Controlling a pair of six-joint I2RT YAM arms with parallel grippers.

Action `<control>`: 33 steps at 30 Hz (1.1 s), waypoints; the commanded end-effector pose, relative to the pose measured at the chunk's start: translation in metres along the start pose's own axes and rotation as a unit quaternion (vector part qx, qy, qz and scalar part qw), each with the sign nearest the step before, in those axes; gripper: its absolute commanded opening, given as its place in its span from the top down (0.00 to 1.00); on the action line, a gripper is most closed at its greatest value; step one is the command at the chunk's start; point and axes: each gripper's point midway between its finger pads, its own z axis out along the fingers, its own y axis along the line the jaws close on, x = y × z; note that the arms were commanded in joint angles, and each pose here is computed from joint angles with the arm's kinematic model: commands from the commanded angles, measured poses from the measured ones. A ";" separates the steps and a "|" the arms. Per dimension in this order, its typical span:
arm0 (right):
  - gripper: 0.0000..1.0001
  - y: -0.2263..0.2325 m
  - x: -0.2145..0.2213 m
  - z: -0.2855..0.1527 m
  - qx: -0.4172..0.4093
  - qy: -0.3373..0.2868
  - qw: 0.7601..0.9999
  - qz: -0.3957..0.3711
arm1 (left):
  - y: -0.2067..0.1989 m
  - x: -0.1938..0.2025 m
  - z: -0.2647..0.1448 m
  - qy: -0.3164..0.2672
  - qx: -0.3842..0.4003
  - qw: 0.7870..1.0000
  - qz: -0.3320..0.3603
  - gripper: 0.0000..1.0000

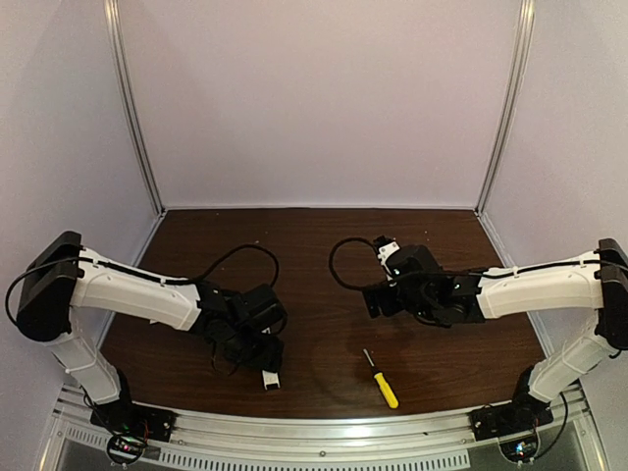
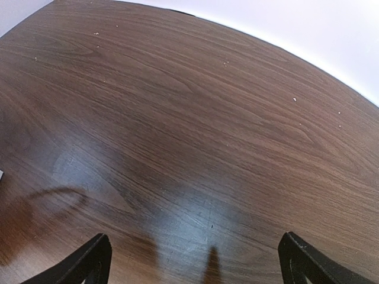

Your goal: Unload the batteries from the remote control

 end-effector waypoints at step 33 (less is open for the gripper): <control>0.00 -0.014 0.008 -0.001 0.029 0.008 1.000 -0.002 | -0.052 -0.047 0.006 -0.065 0.018 0.978 0.199 0.72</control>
